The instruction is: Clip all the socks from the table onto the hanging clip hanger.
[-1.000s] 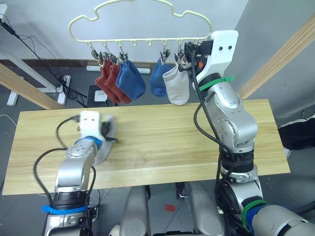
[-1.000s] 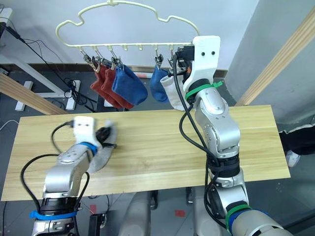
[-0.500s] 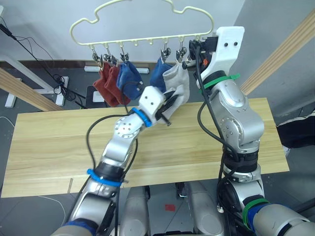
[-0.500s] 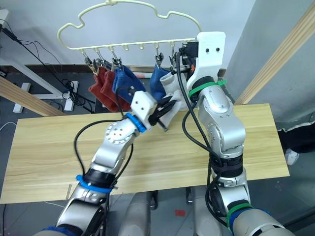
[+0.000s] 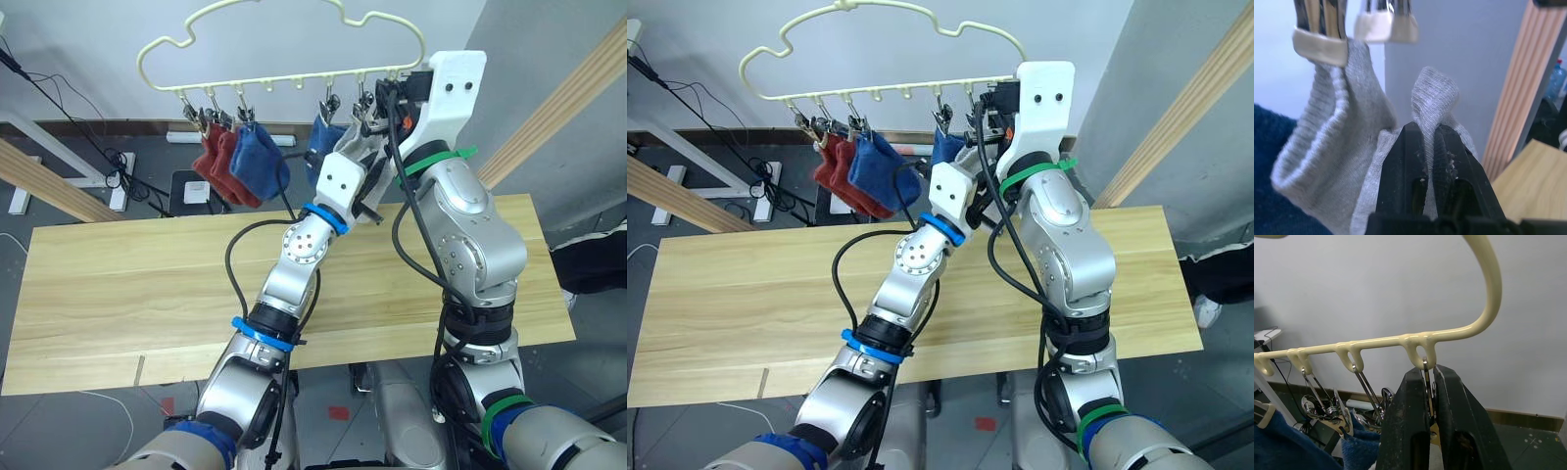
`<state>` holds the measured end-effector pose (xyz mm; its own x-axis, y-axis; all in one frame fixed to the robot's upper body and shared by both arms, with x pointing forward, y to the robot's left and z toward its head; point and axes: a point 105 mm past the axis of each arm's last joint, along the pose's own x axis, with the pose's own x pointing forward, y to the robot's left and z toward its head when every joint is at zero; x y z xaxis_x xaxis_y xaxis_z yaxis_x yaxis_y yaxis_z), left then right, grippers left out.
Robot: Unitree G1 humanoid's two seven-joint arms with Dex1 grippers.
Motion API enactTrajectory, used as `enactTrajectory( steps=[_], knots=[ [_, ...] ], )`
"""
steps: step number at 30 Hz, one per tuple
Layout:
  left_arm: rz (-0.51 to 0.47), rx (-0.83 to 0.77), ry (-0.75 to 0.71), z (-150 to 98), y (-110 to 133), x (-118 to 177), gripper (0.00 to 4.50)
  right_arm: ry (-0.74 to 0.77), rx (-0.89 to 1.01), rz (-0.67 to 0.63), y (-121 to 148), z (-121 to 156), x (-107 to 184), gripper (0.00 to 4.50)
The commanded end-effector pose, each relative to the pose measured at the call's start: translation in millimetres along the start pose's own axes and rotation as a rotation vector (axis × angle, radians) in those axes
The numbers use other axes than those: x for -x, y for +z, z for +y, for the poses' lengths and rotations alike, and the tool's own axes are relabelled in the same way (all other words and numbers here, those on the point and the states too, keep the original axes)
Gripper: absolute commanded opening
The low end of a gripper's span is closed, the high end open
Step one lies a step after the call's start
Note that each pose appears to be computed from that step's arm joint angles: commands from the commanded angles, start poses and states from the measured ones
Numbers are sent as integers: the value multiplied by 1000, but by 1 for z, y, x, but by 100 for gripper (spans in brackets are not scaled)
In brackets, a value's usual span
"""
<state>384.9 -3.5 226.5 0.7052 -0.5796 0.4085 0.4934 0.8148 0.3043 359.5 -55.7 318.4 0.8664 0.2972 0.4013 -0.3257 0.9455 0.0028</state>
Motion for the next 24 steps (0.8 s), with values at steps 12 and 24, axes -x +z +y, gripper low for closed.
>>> enactTrajectory(
  steps=[12,24],
  knots=[
    [-117,74,19,2,31,4,0,16,25,-77,18,5,5,0],
    [-138,124,8,-4,39,0,0,16,-2,-52,12,8,5,0]
  ],
)
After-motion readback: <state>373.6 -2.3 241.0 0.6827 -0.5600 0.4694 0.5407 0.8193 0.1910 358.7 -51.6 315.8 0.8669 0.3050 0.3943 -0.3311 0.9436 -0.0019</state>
